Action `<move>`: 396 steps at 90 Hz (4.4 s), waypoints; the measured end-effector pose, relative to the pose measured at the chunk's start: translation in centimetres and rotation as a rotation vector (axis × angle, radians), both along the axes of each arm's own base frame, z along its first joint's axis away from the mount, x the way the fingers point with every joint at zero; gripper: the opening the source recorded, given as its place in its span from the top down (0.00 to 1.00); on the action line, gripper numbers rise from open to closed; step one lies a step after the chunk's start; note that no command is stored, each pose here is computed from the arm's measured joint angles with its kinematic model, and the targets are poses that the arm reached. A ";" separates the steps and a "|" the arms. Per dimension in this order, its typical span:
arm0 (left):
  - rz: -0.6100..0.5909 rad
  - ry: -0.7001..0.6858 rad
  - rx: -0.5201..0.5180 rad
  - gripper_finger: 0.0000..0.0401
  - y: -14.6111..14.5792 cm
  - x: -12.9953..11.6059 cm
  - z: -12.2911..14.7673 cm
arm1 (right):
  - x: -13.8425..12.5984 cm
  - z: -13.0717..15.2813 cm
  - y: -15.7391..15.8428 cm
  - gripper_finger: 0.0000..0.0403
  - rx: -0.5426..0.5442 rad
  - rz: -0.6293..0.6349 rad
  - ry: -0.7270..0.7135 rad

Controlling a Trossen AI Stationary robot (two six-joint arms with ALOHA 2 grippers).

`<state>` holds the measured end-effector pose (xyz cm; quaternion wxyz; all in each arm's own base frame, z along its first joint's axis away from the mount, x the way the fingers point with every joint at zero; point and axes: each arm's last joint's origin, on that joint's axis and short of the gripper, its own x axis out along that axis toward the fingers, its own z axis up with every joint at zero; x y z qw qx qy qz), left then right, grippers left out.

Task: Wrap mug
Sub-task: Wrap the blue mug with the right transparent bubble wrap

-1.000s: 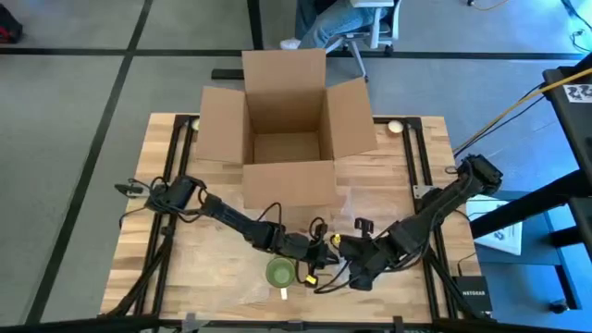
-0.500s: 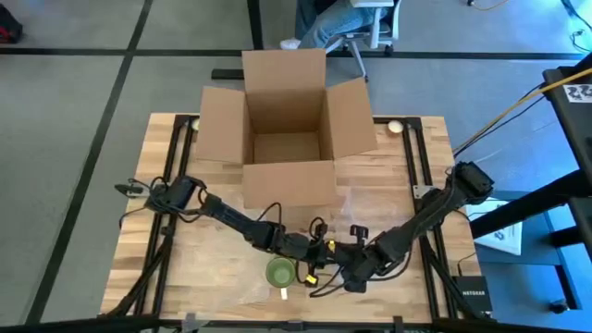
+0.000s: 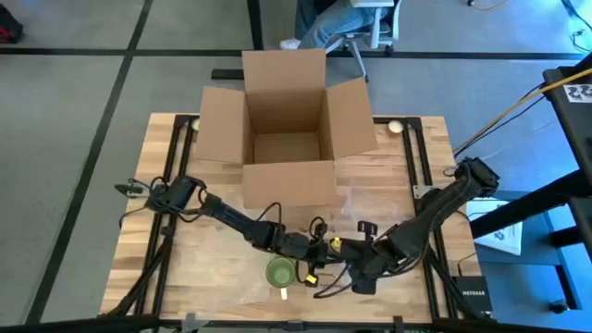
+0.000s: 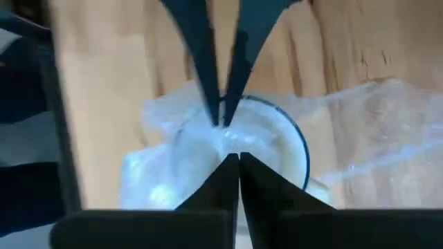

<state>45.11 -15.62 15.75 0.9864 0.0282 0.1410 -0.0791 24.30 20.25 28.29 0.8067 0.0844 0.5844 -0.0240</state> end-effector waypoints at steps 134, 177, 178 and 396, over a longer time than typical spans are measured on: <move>0.005 -0.001 -0.006 1.00 0.1 0.0 0.1 | 2.0 -2.6 -1.6 1.00 -0.041 0.045 0.131; 0.003 -0.002 -0.004 1.00 0.1 0.0 0.1 | 2.6 -9.8 -1.5 1.00 -0.057 0.000 0.083; 0.003 -0.001 -0.004 1.00 0.1 0.0 0.1 | 2.5 -9.9 -1.5 1.00 -0.056 -0.001 0.085; -0.004 0.001 0.012 1.00 0.0 0.0 0.1 | -7.1 -11.3 -17.8 0.35 -0.203 -0.804 0.164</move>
